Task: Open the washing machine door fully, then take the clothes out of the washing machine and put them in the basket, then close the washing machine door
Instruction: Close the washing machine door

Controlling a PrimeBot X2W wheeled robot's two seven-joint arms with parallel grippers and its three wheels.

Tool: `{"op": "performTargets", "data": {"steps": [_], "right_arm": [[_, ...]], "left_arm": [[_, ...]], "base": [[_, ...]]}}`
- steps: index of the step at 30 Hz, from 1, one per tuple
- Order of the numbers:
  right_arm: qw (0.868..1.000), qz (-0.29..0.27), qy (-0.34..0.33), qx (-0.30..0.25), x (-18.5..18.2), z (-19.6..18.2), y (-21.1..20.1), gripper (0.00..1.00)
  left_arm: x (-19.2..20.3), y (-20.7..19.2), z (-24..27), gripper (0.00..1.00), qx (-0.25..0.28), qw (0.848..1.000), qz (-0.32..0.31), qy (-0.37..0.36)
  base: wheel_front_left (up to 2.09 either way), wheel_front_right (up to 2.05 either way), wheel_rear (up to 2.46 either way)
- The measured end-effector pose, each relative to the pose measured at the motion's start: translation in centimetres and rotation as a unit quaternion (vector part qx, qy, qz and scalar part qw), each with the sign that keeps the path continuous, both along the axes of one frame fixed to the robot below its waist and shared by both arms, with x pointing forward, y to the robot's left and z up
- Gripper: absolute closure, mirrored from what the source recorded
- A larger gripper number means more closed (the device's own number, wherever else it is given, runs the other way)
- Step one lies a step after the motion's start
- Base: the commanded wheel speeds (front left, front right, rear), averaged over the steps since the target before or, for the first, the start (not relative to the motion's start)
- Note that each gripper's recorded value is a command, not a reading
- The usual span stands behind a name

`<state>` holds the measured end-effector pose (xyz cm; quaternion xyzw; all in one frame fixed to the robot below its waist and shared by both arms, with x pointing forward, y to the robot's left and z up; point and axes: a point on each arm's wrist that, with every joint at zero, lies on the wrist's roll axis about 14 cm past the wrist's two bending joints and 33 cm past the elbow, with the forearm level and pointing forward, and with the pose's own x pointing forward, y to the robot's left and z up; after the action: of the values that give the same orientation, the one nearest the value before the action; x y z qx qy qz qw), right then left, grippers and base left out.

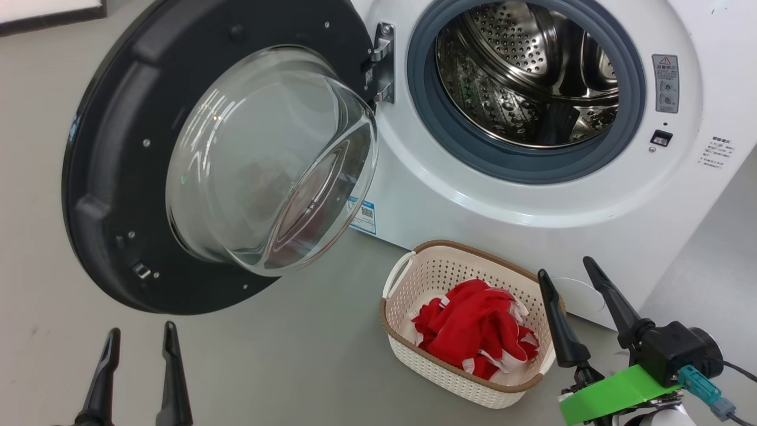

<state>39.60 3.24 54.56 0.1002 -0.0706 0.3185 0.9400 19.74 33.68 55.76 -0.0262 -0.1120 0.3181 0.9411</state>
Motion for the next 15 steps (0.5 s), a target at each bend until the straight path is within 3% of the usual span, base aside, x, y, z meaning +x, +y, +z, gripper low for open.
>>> {"op": "performTargets", "data": {"steps": [9, 10, 11, 12, 15], "right_arm": [[1.000, 0.009, 0.003, -0.004, -0.4, -0.3, 0.5, 0.00], [1.000, 0.009, 0.003, -0.004, -0.4, -0.3, 0.5, 0.00], [1.000, 0.008, 0.003, -0.004, -0.4, -0.3, 0.4, 0.00], [1.000, 0.008, 0.003, -0.004, -0.4, -0.2, 0.4, 0.00], [1.000, 0.007, 0.005, -0.004, -0.4, -0.4, 0.4, 0.00]], "left_arm": [[-0.5, 0.0, -0.2, 0.00, 0.001, 1.000, 0.007, -0.001], [-0.5, 0.0, -0.1, 0.21, 0.001, 1.000, 0.007, -0.002], [-0.5, 0.0, 0.1, 0.92, 0.004, 1.000, 0.007, -0.006], [-0.5, 0.0, 0.3, 1.00, 0.006, 1.000, 0.007, -0.010], [-0.6, 0.6, 1.7, 1.00, 0.026, 0.999, 0.013, -0.029]], "base": [[0.00, 0.00, 0.00], [0.00, 0.00, 0.00], [0.00, 0.00, 0.00], [0.00, 0.00, 0.00], [0.00, 0.00, 0.00]]}}
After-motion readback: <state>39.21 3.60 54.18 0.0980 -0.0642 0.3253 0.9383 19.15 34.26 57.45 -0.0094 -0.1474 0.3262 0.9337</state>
